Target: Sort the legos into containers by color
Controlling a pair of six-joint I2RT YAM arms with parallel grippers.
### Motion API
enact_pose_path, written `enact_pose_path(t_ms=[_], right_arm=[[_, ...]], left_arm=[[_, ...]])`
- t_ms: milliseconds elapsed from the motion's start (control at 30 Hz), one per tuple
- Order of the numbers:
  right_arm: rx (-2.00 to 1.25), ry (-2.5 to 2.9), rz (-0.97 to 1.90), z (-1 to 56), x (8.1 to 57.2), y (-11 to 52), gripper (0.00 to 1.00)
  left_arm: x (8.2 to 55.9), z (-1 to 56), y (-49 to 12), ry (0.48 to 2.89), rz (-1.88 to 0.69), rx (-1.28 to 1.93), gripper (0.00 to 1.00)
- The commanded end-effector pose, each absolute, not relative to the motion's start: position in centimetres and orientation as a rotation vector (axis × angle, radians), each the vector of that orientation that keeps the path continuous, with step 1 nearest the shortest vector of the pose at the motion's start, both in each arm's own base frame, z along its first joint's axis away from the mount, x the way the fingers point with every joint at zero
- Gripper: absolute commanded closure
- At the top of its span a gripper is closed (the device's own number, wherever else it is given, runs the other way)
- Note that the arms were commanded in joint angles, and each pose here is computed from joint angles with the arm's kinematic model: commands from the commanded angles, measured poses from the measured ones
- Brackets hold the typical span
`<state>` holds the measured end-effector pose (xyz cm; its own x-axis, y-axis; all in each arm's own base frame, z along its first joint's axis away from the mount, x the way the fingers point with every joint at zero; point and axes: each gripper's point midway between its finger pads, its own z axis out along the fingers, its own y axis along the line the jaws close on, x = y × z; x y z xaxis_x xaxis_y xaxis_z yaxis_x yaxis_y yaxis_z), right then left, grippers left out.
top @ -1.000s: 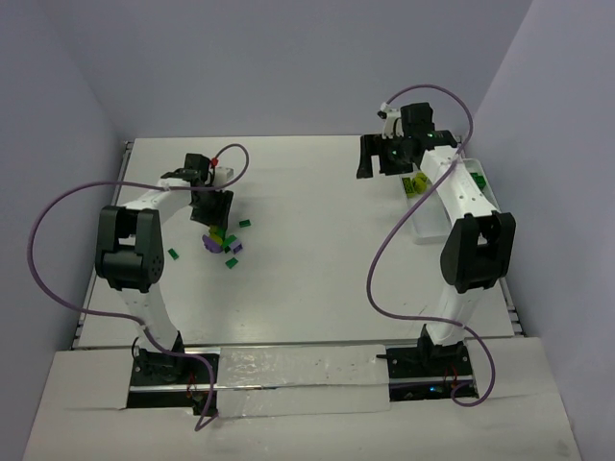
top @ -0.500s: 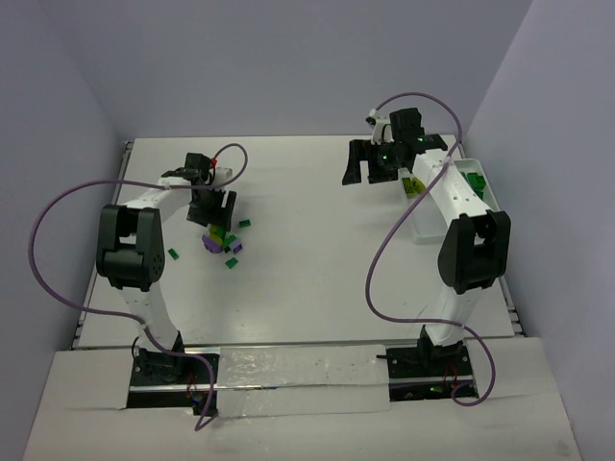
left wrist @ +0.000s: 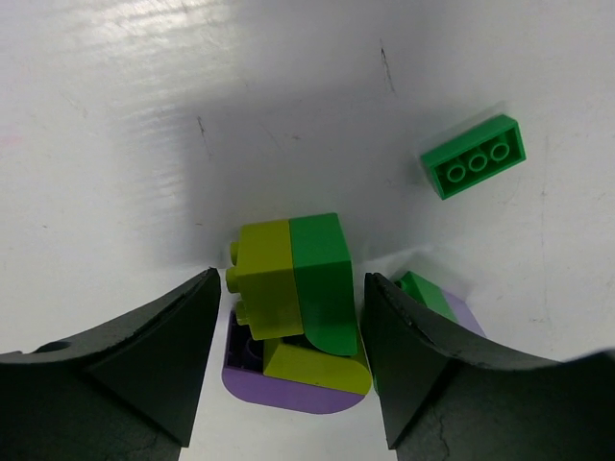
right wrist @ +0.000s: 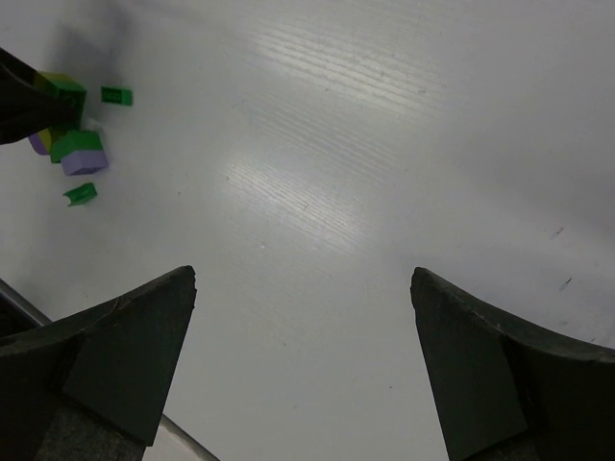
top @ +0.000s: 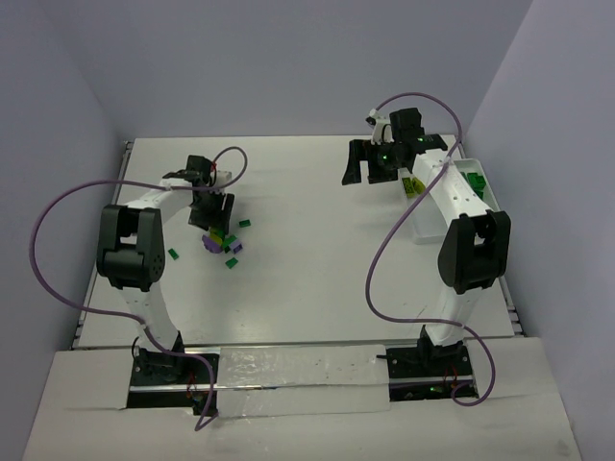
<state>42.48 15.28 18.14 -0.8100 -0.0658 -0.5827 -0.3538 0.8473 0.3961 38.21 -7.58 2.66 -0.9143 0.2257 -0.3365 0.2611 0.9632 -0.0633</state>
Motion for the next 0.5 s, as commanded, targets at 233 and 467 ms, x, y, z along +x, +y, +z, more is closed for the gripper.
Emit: enact_pose_path(t_ms=[233, 467], right_arm=[[-0.323, 2.376, 0.698, 20.5, 42.6, 16.1, 0.00], [-0.323, 2.332, 0.976, 20.2, 40.0, 18.9, 0.00]], left_arm=[[38.7, 4.0, -8.6, 2.738, -0.187, 0.395, 0.56], [40.2, 11.3, -14.3, 2.436, -0.362, 0.690, 0.76]])
